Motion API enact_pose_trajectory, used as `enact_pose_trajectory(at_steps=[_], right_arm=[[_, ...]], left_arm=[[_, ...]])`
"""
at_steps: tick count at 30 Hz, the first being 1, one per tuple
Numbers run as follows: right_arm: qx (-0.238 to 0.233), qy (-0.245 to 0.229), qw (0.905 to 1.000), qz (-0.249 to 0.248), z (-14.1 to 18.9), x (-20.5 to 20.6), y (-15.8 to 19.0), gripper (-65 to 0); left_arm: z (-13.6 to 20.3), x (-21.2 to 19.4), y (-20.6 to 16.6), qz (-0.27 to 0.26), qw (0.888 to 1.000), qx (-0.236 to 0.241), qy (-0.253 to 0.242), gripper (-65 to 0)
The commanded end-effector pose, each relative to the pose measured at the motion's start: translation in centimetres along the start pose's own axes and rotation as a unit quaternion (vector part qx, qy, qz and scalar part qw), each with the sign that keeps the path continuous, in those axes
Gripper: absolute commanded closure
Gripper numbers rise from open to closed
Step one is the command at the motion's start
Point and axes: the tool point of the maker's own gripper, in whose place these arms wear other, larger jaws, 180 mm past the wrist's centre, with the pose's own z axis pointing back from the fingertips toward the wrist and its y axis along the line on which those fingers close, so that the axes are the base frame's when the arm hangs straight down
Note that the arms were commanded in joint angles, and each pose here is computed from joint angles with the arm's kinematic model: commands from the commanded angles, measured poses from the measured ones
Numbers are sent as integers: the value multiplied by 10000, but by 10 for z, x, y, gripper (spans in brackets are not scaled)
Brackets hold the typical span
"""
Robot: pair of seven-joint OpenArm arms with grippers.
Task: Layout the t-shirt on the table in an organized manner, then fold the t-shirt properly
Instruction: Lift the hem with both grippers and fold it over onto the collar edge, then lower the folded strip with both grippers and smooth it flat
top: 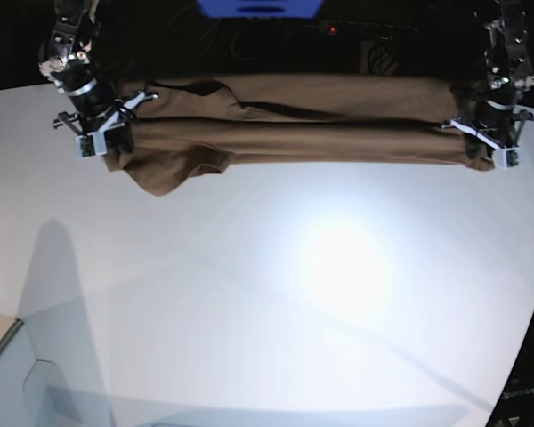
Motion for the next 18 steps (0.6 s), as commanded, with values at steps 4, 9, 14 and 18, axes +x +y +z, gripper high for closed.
enact_pose_trajectory(at_steps=[4, 9, 14, 18], right_arm=[[-18, -255, 9997, 34, 1, 14, -3, 0], [-27, -288, 9996, 52, -2, 19, -5, 0], [-30, -311, 9995, 55, -2, 21, -5, 0], [-21, -320, 9995, 51, -3, 22, -4, 0]], left_arm=[[4, 2, 5, -119, 9998, 76, 131, -348], [17, 13, -1, -237, 9997, -3, -50, -385], [35, 26, 5, -330, 9991, 74, -273, -388], [39, 21, 12, -327, 9991, 147, -212, -389]])
